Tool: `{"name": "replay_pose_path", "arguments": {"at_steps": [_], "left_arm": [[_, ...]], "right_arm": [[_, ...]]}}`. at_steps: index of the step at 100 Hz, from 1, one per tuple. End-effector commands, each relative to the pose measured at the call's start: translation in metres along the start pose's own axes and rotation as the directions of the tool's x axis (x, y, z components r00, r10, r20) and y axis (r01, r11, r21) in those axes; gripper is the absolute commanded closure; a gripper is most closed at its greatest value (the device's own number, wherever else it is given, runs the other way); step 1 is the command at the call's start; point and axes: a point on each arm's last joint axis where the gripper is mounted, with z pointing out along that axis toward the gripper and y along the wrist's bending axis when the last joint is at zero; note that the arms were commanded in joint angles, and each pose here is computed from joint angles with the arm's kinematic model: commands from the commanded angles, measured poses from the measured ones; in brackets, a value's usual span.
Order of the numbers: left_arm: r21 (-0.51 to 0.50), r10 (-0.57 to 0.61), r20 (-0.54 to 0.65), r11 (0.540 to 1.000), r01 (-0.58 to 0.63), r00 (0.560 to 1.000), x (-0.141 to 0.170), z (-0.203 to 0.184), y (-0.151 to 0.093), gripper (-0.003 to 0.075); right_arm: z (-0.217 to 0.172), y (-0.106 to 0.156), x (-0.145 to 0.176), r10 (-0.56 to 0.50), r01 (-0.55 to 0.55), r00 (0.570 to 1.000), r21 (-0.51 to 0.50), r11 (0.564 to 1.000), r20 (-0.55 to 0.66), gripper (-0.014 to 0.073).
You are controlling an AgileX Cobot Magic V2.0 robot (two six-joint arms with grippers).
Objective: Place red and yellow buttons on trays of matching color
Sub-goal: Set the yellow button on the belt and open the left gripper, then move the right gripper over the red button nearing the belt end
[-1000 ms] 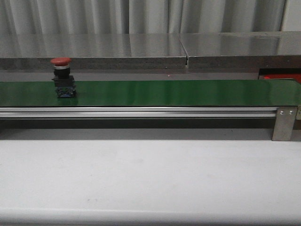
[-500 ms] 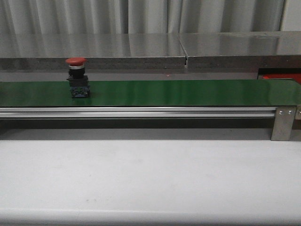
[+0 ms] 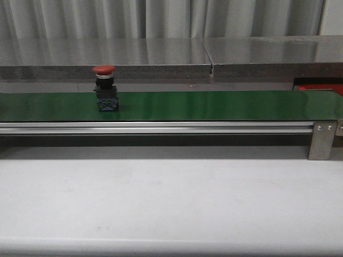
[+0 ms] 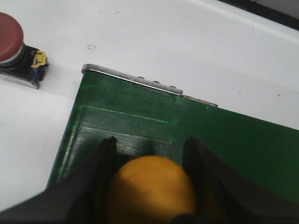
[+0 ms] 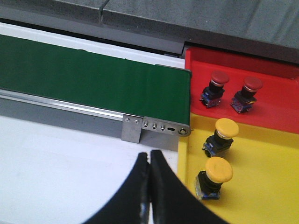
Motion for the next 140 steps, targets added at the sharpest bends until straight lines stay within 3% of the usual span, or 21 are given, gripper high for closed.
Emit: {"name": "replay_pose_path", "arguments": {"at_steps": [1, 18, 28, 57, 91, 121, 140], "left_arm": [[-0.009, 0.017, 0.119, 1.000, -0.016, 0.993, -0.019, -0.030, -0.007, 0.0583], [0.006, 0.039, 0.120, 0.999, -0.040, 0.992, -0.019, -0.030, -0.019, 0.0158], [0.017, 0.059, 0.137, 0.998, -0.062, 0.989, -0.021, -0.033, -0.030, 0.0024], [0.044, 0.111, 0.235, 0.991, -0.125, 0.966, -0.030, -0.071, -0.063, 0.0059], [0.050, 0.191, 0.400, 0.972, -0.229, 0.896, -0.026, -0.159, -0.096, 0.0059], [0.041, 0.249, 0.554, 0.945, -0.325, 0.794, 0.046, -0.221, -0.123, 0.0059], [0.080, 0.246, 0.586, 0.931, -0.356, 0.773, 0.106, -0.239, -0.126, 0.0059]], "right_arm": [[-0.003, -0.002, -0.013, 0.004, -0.005, 0.996, 0.018, 1.000, 0.088, 0.0713], [-0.003, -0.002, -0.013, 0.004, -0.005, 0.996, 0.018, 1.000, 0.088, 0.0713], [-0.003, -0.002, -0.013, 0.004, -0.005, 0.996, 0.018, 1.000, 0.088, 0.0713], [-0.003, -0.002, -0.013, 0.004, -0.005, 0.996, 0.018, 1.000, 0.088, 0.0713], [-0.003, -0.002, -0.013, 0.004, -0.005, 0.996, 0.018, 1.000, 0.088, 0.0713], [-0.003, -0.002, -0.013, 0.004, -0.005, 0.996, 0.018, 1.000, 0.088, 0.0713], [-0.003, -0.002, -0.013, 0.004, -0.005, 0.996, 0.018, 1.000, 0.088, 0.0713]]}}
